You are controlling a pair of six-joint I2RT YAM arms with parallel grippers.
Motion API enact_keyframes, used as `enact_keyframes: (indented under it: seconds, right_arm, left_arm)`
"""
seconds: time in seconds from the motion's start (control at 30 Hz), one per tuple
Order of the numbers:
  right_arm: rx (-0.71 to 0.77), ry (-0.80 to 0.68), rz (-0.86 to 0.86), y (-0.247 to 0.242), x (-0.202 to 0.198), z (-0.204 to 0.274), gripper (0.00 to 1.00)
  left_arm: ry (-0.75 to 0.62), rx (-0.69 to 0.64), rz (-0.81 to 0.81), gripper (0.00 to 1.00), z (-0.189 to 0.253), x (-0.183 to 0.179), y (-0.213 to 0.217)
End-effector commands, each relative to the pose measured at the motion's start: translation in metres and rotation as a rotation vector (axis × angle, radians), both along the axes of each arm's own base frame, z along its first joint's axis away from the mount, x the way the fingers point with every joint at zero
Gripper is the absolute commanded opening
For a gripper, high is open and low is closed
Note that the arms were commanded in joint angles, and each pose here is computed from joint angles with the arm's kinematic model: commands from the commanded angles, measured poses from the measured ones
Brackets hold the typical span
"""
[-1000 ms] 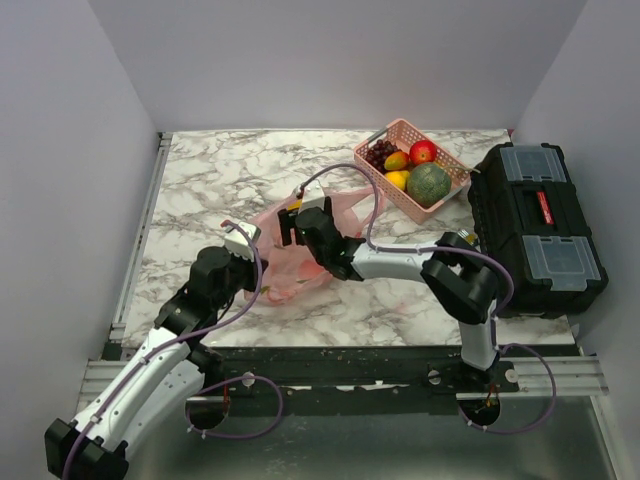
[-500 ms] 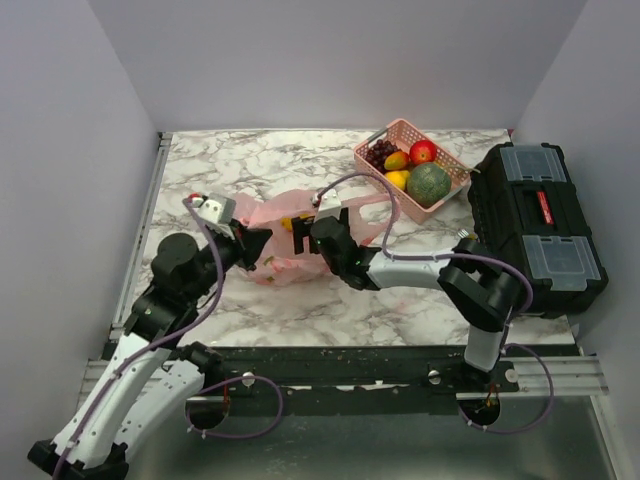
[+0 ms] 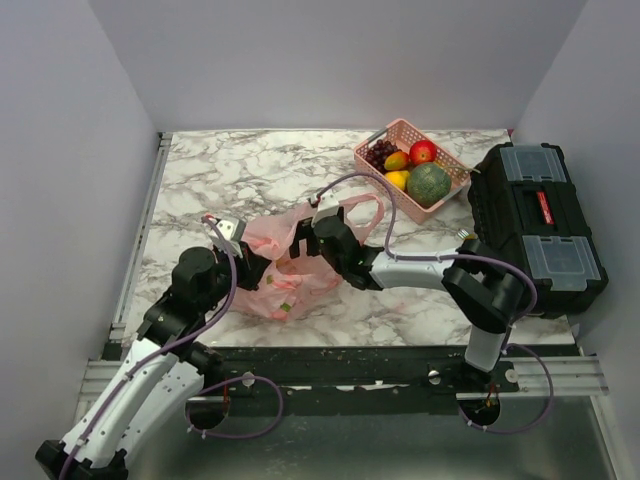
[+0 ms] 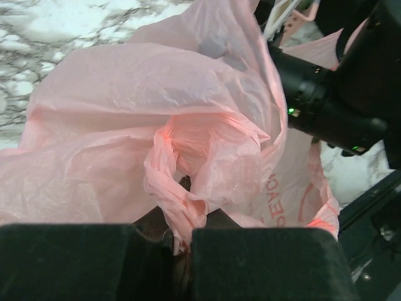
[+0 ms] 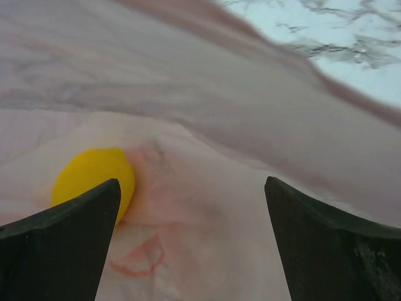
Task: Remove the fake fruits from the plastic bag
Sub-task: Adjust the plastic bag at the center of the board.
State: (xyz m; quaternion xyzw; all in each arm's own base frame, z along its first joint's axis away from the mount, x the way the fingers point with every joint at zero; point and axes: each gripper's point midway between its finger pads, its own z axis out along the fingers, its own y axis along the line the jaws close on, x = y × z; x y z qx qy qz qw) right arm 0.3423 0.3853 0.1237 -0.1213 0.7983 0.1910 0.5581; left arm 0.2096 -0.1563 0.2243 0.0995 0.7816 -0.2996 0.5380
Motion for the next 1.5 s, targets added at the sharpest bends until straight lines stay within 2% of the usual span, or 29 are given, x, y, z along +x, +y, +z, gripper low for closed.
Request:
enact_keyframes:
  seconds: [0.0,0.13,0.23,0.33,0.4,0.5,0.67,0.83,1.0,1.03,1.07,1.17,1.23,1.33,1.47]
  right_arm:
    - [0.031,0.012,0.263,0.041,-0.023,-0.002,1.00]
    - [0.063,0.029,0.346,0.054,-0.034,-0.007,1.00]
    - [0.078,0.037,0.303,0.050,-0.029,-0.009,1.00]
    - [0.099,0.041,0.222,0.039,-0.024,-0.010,1.00]
    - [0.123,0.041,0.208,0.032,-0.027,-0.011,1.00]
    - [0.154,0.064,0.269,0.029,-0.045,-0.019,1.00]
    - [0.177,0.085,0.323,0.026,-0.061,-0.027,1.00]
    - [0.193,0.079,0.421,0.045,-0.068,-0.017,1.00]
    - [0.216,0.058,0.441,0.067,-0.073,-0.007,1.00]
    - [0.220,0.053,0.426,0.070,-0.071,-0.003,1.00]
    - [0.223,0.054,0.413,0.072,-0.069,-0.001,1.00]
    - [0.251,0.055,0.357,0.074,-0.059,0.008,1.00]
    - [0.263,0.048,0.353,0.074,-0.058,0.013,1.00]
    - [0.259,0.053,0.348,0.074,-0.057,0.011,1.00]
    - [0.248,0.066,0.350,0.076,-0.057,0.005,1.00]
  left_arm:
    - [-0.005,0.138,0.144,0.00,-0.019,0.004,0.036]
    - [0.048,0.128,0.257,0.00,-0.036,0.003,0.054]
    - [0.180,0.015,0.433,0.00,-0.058,0.000,0.069]
    - [0.296,-0.125,0.530,0.00,-0.087,-0.003,0.068]
    - [0.354,-0.171,0.573,0.00,-0.112,-0.002,0.066]
    - [0.418,-0.164,0.696,0.00,-0.135,-0.002,0.080]
    - [0.403,-0.137,0.766,0.00,-0.143,-0.001,0.093]
    - [0.253,-0.199,0.587,0.00,-0.121,0.008,0.071]
    - [0.172,-0.259,0.570,0.00,-0.112,0.006,0.073]
    - [0.166,-0.261,0.576,0.05,-0.110,0.005,0.075]
    - [0.159,-0.259,0.580,0.15,-0.107,0.003,0.078]
    - [0.121,-0.249,0.573,0.49,-0.088,-0.003,0.083]
    - [0.074,-0.248,0.542,0.62,-0.069,-0.008,0.084]
    - [-0.044,-0.279,0.485,0.70,-0.028,-0.015,0.085]
    - [-0.226,-0.307,0.399,0.72,0.033,-0.028,0.084]
